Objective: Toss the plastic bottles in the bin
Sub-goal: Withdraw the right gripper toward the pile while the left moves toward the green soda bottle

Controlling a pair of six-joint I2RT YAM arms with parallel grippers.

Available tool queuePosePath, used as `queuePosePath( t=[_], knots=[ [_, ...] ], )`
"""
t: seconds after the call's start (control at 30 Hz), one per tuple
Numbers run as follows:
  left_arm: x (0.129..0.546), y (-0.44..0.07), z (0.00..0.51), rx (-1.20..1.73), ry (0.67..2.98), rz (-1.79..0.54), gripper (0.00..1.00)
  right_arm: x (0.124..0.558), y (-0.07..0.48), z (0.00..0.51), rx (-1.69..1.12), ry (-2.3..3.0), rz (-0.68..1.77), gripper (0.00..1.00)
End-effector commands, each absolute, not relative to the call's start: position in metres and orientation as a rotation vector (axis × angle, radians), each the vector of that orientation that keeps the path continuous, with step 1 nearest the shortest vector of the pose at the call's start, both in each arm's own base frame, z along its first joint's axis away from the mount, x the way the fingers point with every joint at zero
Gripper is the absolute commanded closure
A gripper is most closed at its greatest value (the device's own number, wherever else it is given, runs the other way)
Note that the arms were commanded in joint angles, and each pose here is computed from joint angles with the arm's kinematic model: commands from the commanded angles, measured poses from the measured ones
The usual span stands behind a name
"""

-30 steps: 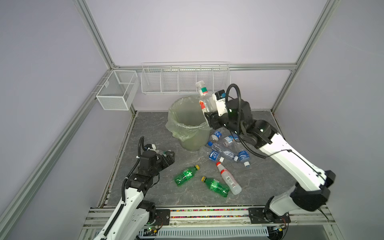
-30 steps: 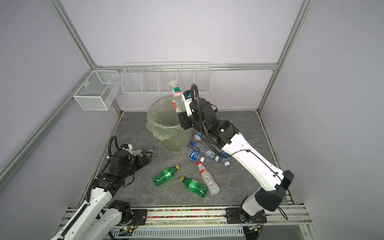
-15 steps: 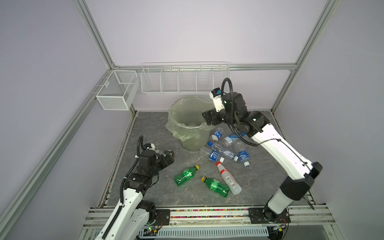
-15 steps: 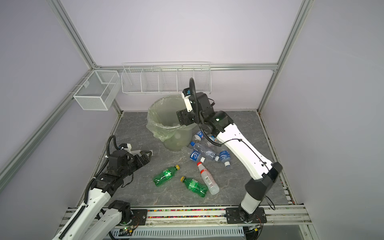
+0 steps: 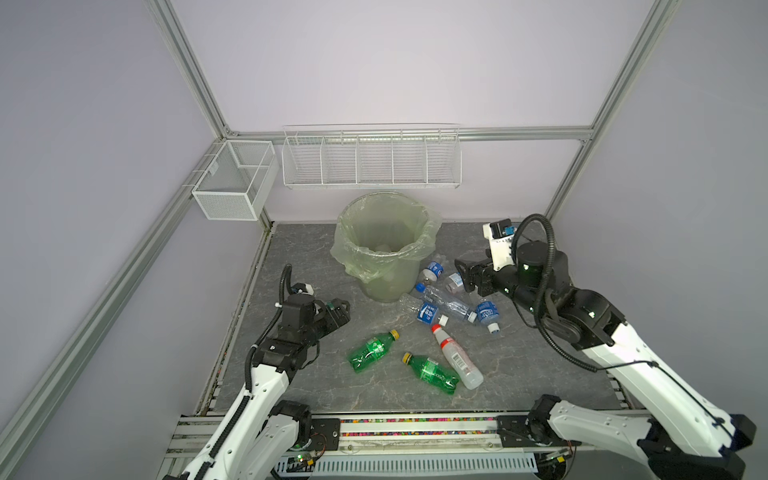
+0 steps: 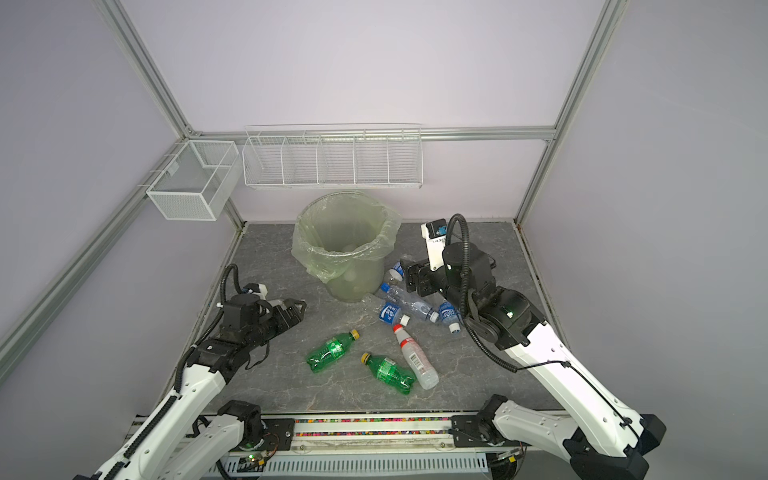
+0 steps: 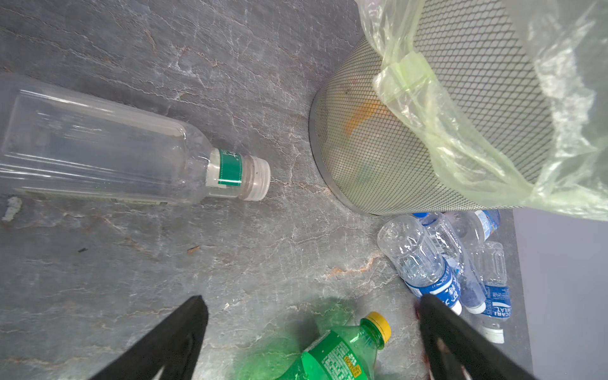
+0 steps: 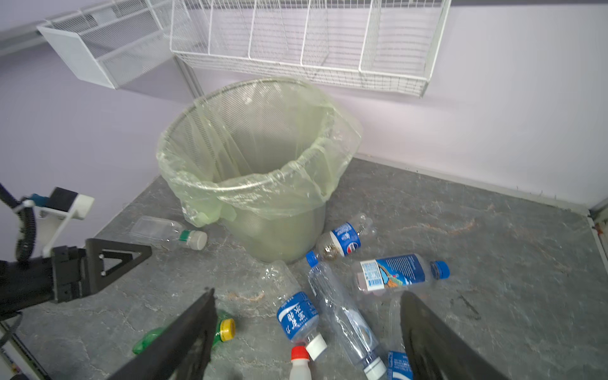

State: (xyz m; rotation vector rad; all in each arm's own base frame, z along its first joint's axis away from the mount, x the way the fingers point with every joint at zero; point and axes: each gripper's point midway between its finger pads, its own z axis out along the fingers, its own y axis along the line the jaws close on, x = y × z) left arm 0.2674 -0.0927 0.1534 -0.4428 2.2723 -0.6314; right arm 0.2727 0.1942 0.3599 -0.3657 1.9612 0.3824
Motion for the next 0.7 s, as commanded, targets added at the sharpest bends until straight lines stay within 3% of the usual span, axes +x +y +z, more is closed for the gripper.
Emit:
queuePosePath(
  t=[0.0, 0.43, 0.67],
  knots=[
    [0.269, -0.094, 0.166, -0.416, 2.244, -0.646, 0.0, 0.267, 0.179, 0.348, -0.289, 1.981, 0.363, 0.12],
    [0.252, -0.103, 0.148, -0.358, 2.319, -0.689, 0.0, 0.246, 0.161, 0.277, -0.225, 2.13, 0.36, 0.12],
    [0.245, -0.139, 0.139, -0.189, 2.382, -0.889, 0.0, 0.236, 0.159, 0.267, -0.2, 2.171, 0.407, 0.12]
  ],
)
